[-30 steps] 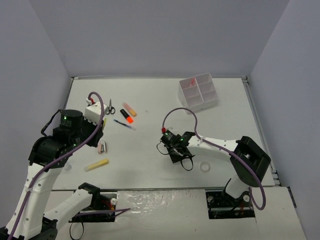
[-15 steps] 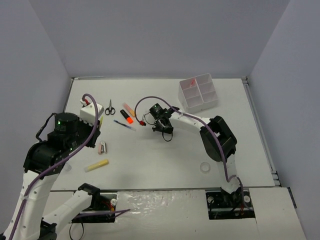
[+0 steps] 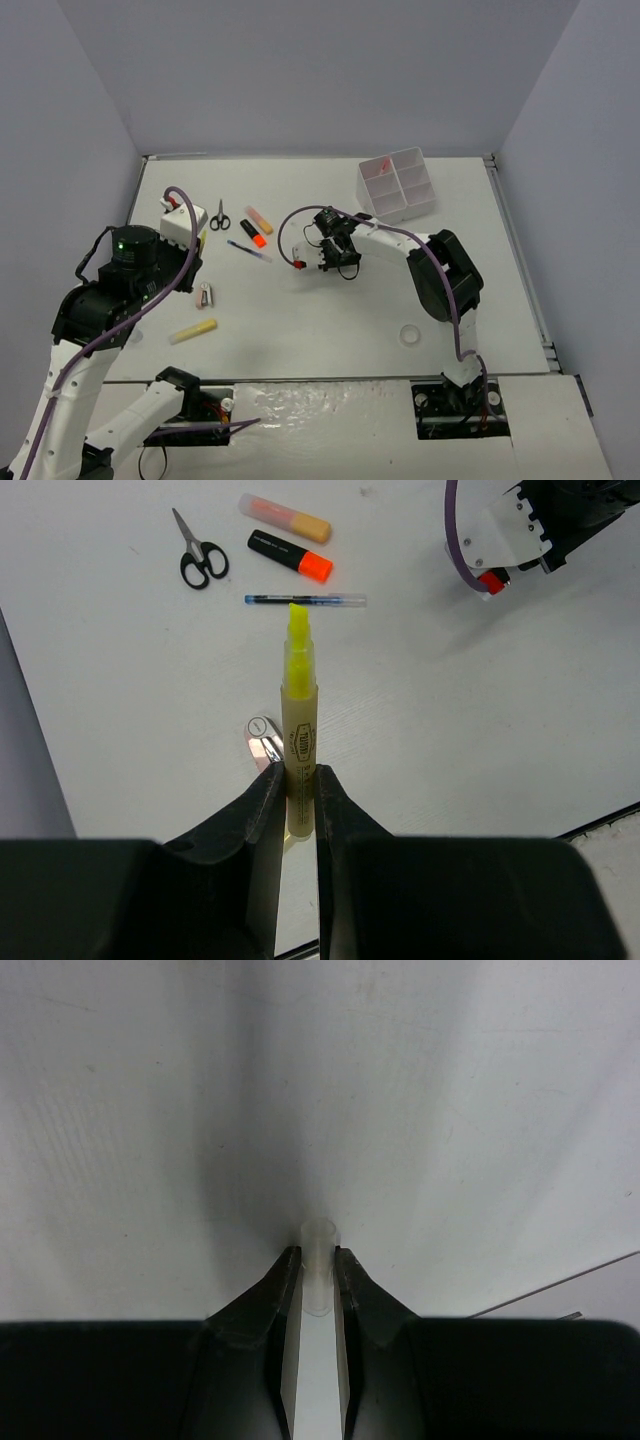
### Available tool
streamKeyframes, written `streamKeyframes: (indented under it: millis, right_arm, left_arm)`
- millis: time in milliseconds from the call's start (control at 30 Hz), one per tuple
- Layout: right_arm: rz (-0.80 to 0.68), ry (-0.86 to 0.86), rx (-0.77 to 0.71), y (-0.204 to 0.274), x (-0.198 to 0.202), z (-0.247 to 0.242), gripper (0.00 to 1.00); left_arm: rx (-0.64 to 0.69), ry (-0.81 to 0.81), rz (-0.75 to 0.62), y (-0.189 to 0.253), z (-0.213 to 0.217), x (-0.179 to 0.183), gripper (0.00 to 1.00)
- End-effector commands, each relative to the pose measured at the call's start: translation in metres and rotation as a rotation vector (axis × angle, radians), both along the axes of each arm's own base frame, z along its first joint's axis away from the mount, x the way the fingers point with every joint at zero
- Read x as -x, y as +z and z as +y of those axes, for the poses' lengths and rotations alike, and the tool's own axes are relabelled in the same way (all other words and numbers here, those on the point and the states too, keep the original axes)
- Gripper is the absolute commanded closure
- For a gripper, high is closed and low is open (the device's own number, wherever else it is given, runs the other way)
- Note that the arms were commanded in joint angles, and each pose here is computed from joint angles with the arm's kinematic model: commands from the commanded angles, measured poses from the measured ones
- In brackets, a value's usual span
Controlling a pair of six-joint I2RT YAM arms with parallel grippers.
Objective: Sort the stationery into containers
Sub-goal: Move the pen cap to the center of the board.
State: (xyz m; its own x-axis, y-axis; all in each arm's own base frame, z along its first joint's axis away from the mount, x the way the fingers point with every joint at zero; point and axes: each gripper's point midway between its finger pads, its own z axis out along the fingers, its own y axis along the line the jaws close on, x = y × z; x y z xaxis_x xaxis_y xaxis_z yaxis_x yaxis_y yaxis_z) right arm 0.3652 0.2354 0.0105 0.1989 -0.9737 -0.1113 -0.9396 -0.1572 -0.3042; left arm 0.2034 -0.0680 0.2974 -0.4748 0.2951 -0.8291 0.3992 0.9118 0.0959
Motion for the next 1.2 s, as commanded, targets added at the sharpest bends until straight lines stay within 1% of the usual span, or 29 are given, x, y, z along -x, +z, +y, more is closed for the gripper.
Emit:
streamKeyframes:
  millis: [0,100,167,300,600,900,1000,1067,1167]
  right_arm:
    - [0.104,0.069,0.071,-0.019,0.028,-0.014,0.89]
    - [0.125,0.071,0.069,-0.023,0.033,-0.012,0.78]
    - [0.131,0.082,0.074,-0.024,0.036,-0.012,0.73]
    - [0.124,0.087,0.109,-0.028,0.035,-0.018,0.73]
    - [0.073,0.092,0.113,-0.014,0.024,-0.015,0.71]
    - [-0.009,0.067,0.026,0.022,0.006,0.005,0.64]
    - [-0.04,0.054,0.008,0.035,0.0,0.008,0.59]
    - [-0.09,0.008,0.01,0.046,-0.011,0.007,0.55]
    - [-0.136,-0.018,-0.01,0.06,-0.022,0.011,0.53]
  left_arm:
    - [0.019,0.011,-0.075,0.019,-0.003,-0.016,1.0]
    - [0.018,0.013,-0.073,0.018,-0.003,-0.017,1.0]
    - [0.018,0.014,-0.074,0.019,-0.003,-0.017,1.0]
    - [0.01,0.014,-0.071,0.018,-0.002,-0.018,1.0]
    - [0.009,0.015,-0.071,0.017,-0.002,-0.018,1.0]
    - [-0.004,0.017,-0.048,0.012,-0.001,-0.018,1.0]
    - [-0.005,0.013,-0.05,0.012,-0.001,-0.017,1.0]
    - [-0.004,0.012,-0.049,0.012,-0.001,-0.016,1.0]
    - [-0.001,0.012,-0.045,0.011,-0.001,-0.016,1.0]
